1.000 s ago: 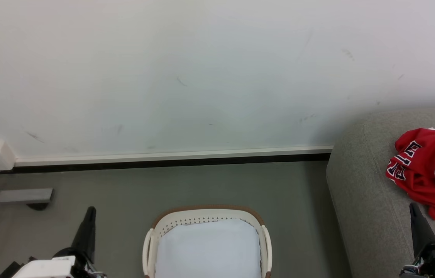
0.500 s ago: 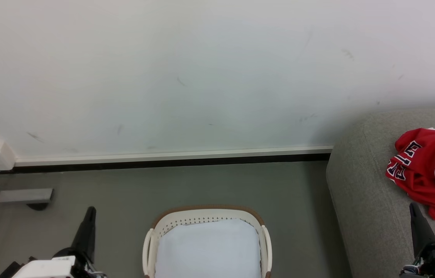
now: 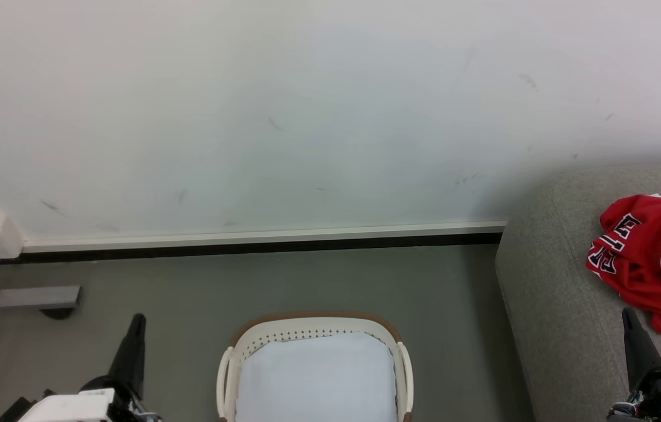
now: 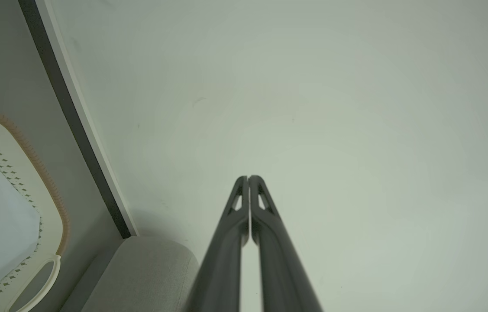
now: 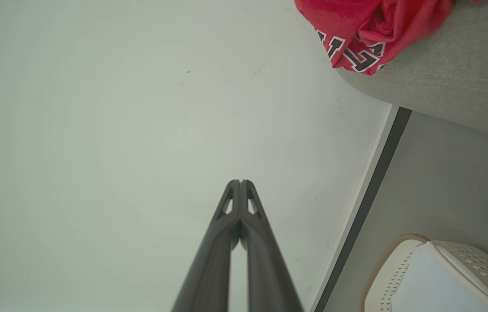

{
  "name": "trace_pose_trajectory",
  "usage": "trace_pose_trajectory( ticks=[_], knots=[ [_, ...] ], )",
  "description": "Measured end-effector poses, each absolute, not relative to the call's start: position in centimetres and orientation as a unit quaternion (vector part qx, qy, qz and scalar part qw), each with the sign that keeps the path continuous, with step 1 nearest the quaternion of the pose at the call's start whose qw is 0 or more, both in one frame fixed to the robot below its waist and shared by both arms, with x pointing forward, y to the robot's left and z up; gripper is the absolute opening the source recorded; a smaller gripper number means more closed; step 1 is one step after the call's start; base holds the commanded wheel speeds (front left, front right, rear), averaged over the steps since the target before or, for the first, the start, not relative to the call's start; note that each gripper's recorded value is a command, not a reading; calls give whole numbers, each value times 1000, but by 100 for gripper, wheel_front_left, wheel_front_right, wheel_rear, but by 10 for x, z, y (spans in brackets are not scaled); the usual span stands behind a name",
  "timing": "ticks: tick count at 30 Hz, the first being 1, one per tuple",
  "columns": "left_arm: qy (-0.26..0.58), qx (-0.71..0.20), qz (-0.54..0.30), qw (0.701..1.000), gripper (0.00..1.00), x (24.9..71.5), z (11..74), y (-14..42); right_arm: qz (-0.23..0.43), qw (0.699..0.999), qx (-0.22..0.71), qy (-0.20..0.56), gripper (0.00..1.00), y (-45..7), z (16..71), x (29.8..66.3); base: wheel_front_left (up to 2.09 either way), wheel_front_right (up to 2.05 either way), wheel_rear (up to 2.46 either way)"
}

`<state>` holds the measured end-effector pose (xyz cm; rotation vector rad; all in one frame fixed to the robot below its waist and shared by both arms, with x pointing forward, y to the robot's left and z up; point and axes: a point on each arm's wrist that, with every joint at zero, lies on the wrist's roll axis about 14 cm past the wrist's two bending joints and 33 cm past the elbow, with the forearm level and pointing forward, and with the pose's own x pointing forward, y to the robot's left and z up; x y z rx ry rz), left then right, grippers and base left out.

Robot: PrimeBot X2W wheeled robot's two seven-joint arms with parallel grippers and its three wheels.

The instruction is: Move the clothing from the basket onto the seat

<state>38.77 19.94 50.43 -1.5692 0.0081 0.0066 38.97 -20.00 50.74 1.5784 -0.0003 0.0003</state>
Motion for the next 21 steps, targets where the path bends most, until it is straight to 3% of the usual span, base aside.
trace_pose_trajectory(
  ticks=[21],
  knots=[
    [4,-707,3,708,0,388,504,199,0,704,710,0,0,-200,507,390,0,0,0]
  ],
)
